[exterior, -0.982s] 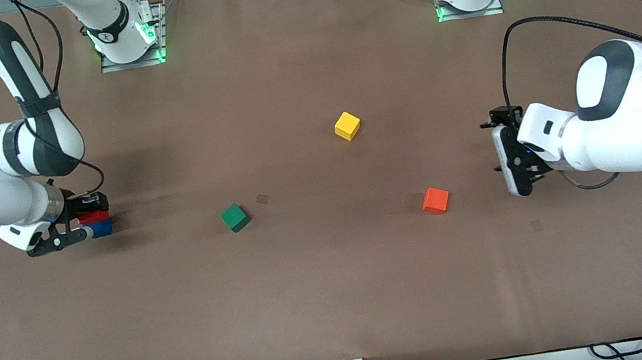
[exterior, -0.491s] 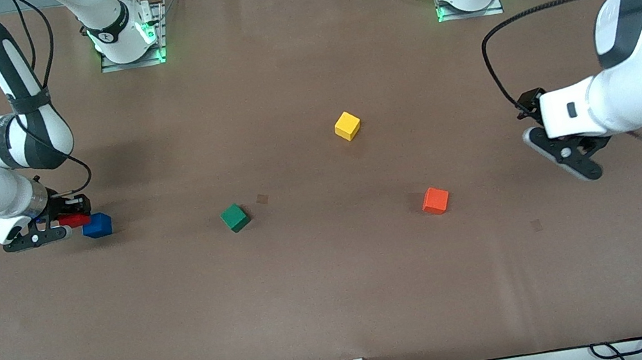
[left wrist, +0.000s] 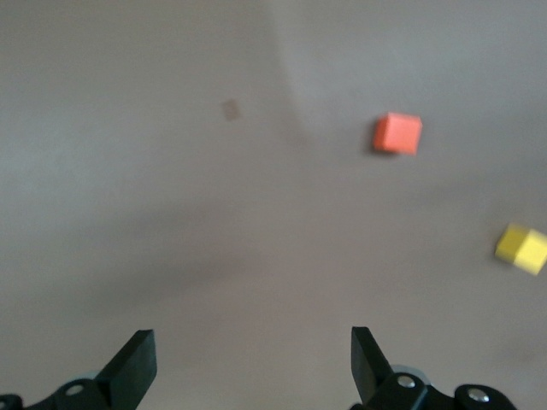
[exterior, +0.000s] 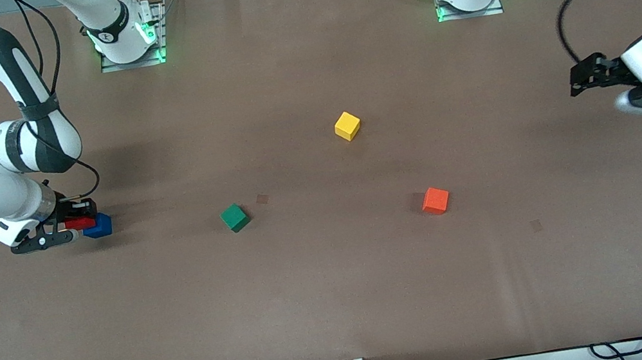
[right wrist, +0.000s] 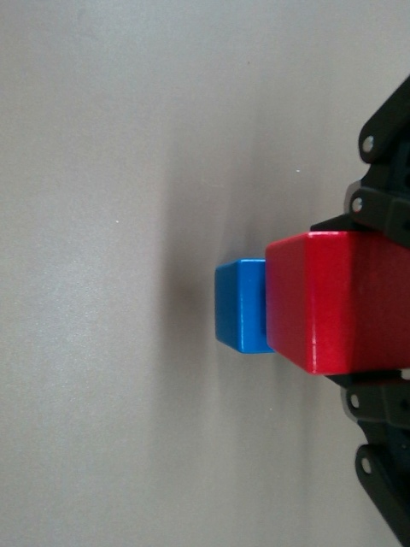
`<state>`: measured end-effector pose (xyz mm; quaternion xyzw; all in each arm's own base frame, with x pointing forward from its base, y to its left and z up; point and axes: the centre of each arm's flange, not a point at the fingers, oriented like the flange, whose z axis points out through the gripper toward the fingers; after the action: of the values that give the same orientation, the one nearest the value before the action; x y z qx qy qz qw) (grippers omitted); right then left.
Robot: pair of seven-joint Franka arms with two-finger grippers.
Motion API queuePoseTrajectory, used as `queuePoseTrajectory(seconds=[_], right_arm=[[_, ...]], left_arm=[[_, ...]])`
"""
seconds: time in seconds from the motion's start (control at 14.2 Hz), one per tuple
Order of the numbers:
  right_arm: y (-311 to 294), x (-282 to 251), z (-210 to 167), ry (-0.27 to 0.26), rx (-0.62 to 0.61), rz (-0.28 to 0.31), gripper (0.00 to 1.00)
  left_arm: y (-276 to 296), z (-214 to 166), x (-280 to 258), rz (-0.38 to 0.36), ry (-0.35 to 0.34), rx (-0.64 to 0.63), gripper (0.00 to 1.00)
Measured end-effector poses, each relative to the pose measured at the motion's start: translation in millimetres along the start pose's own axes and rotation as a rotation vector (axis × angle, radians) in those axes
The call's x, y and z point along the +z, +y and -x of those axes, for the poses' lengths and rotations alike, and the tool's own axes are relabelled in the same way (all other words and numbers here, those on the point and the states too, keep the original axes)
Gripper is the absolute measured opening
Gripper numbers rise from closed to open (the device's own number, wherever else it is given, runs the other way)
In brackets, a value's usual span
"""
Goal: Pass red block to right arm, stack on blue
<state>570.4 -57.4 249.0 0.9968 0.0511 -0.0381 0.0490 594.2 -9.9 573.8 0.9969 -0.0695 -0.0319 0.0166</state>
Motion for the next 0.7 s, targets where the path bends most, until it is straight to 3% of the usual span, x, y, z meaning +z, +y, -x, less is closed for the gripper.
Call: queuePoseTrajectory(seconds=[0.14,0.35,0.49,0.7], right_arm=[[0,-2,-5,0.005,0.007,-0.004,0.56],[0,-12,-15,-0.034,0.043,-0.05,0.56],[-1,-21,-21,-0.062,0.061,-0.085,0.56],[-3,-13,-24,-0.082,0.062,-0.091,0.56]], left_arm=[[-3,14,-11,-0.006,0.072,-0.168,1.0],[0,38,-29,-0.044,0.113,-0.177,1.0],[-1,49,-34,-0.102,0.096,-0.134,1.0],[4,54,-28,-0.105,0.048,-0.124,1.0]])
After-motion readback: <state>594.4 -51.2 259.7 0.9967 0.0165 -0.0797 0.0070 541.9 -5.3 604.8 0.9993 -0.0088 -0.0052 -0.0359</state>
